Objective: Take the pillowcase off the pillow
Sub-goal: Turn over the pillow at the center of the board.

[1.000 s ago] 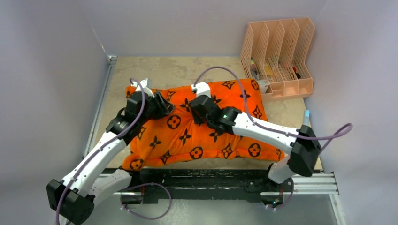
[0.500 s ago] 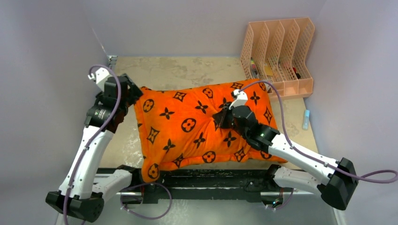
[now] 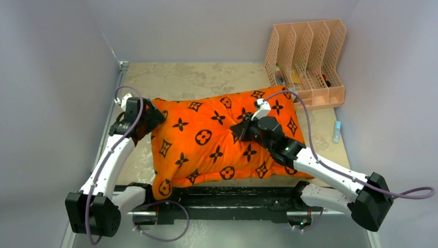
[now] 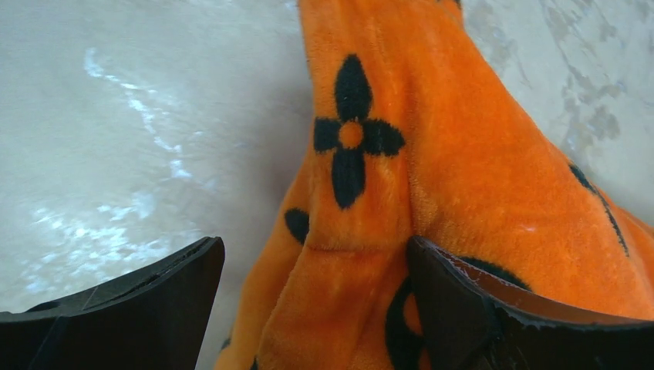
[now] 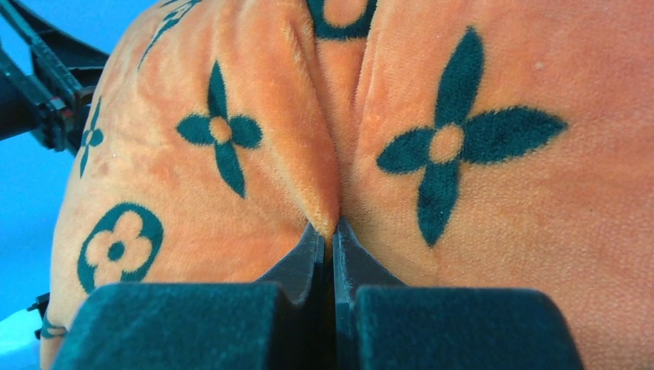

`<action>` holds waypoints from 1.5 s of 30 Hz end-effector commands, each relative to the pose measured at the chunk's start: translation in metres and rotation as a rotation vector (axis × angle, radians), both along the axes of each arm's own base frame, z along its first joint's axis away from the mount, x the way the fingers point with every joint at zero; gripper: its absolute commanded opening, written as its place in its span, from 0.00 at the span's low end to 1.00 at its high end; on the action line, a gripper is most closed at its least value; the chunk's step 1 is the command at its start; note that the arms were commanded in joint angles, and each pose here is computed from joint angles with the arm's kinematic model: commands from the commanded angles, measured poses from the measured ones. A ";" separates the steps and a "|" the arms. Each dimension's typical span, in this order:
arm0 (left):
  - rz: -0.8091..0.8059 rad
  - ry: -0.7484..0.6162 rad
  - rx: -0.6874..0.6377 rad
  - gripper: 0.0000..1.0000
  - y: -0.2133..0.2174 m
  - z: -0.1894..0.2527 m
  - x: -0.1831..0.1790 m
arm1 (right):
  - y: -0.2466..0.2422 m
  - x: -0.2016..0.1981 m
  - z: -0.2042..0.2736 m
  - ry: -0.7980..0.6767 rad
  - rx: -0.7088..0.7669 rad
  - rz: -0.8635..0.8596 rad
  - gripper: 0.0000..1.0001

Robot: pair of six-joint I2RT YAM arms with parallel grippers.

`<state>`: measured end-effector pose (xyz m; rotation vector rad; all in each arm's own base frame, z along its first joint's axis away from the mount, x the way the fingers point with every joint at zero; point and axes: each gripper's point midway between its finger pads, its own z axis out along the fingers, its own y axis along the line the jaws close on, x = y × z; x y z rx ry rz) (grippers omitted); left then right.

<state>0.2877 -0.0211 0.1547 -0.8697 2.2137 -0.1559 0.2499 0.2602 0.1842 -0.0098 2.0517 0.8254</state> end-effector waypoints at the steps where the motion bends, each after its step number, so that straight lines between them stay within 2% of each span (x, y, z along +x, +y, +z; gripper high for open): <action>1: -0.191 -0.125 -0.209 0.90 -0.050 0.013 0.029 | -0.028 -0.048 -0.083 0.240 -0.232 0.096 0.00; 3: -0.234 -0.223 -0.304 0.97 -0.063 0.024 0.035 | -0.028 -0.050 -0.079 0.237 -0.227 0.104 0.00; 5: -0.228 -0.340 -0.402 0.99 -0.066 0.039 0.041 | -0.026 -0.053 -0.076 0.238 -0.214 0.125 0.00; 9: -0.185 -0.398 -0.498 0.99 -0.049 0.048 0.052 | -0.023 -0.053 -0.067 0.219 -0.206 0.149 0.00; 12: -0.159 -0.410 -0.455 0.98 -0.026 0.054 0.053 | -0.022 -0.054 -0.066 0.220 -0.207 0.154 0.00; 15: -0.117 -0.555 -0.352 0.99 0.001 0.094 0.046 | -0.020 -0.054 -0.067 0.215 -0.195 0.162 0.00; 17: -0.112 -0.523 -0.334 0.99 0.003 0.094 0.045 | -0.017 -0.056 -0.066 0.213 -0.174 0.176 0.00; 20: -0.145 -0.326 -0.391 0.98 -0.007 0.054 0.044 | -0.013 -0.056 -0.061 0.205 -0.147 0.183 0.00; 24: -0.148 -0.222 -0.409 0.99 -0.011 0.010 0.032 | -0.012 -0.054 -0.060 0.207 -0.149 0.179 0.00; 29: -0.129 -0.156 -0.500 0.99 -0.021 -0.034 0.024 | -0.003 -0.057 -0.059 0.222 -0.122 0.214 0.00; 30: -0.128 -0.153 -0.509 0.99 -0.022 -0.036 0.023 | -0.001 -0.057 -0.057 0.223 -0.119 0.221 0.00; 32: -0.183 -0.231 -0.554 0.99 -0.036 -0.016 0.027 | 0.002 -0.056 -0.050 0.215 -0.121 0.238 0.02; 35: -0.307 -0.413 -0.652 0.81 -0.066 0.040 0.033 | 0.006 -0.048 -0.029 0.168 -0.134 0.249 0.07; 36: -0.354 -0.454 -0.677 0.70 -0.075 0.055 0.032 | 0.009 -0.044 -0.019 0.144 -0.134 0.254 0.09; 38: -0.442 -0.495 -0.702 0.28 -0.089 0.074 0.031 | 0.019 -0.039 0.000 0.105 -0.128 0.295 0.16; 39: -0.464 -0.491 -0.690 0.01 -0.091 0.077 0.031 | 0.024 -0.039 0.009 0.098 -0.127 0.319 0.21; 42: -0.466 -0.469 -0.550 0.00 -0.080 0.083 0.037 | 0.031 -0.044 0.030 0.075 -0.163 0.362 0.40; 45: -0.504 -0.453 -0.452 0.00 -0.075 0.100 0.038 | 0.033 -0.068 0.059 0.005 -0.190 0.411 0.53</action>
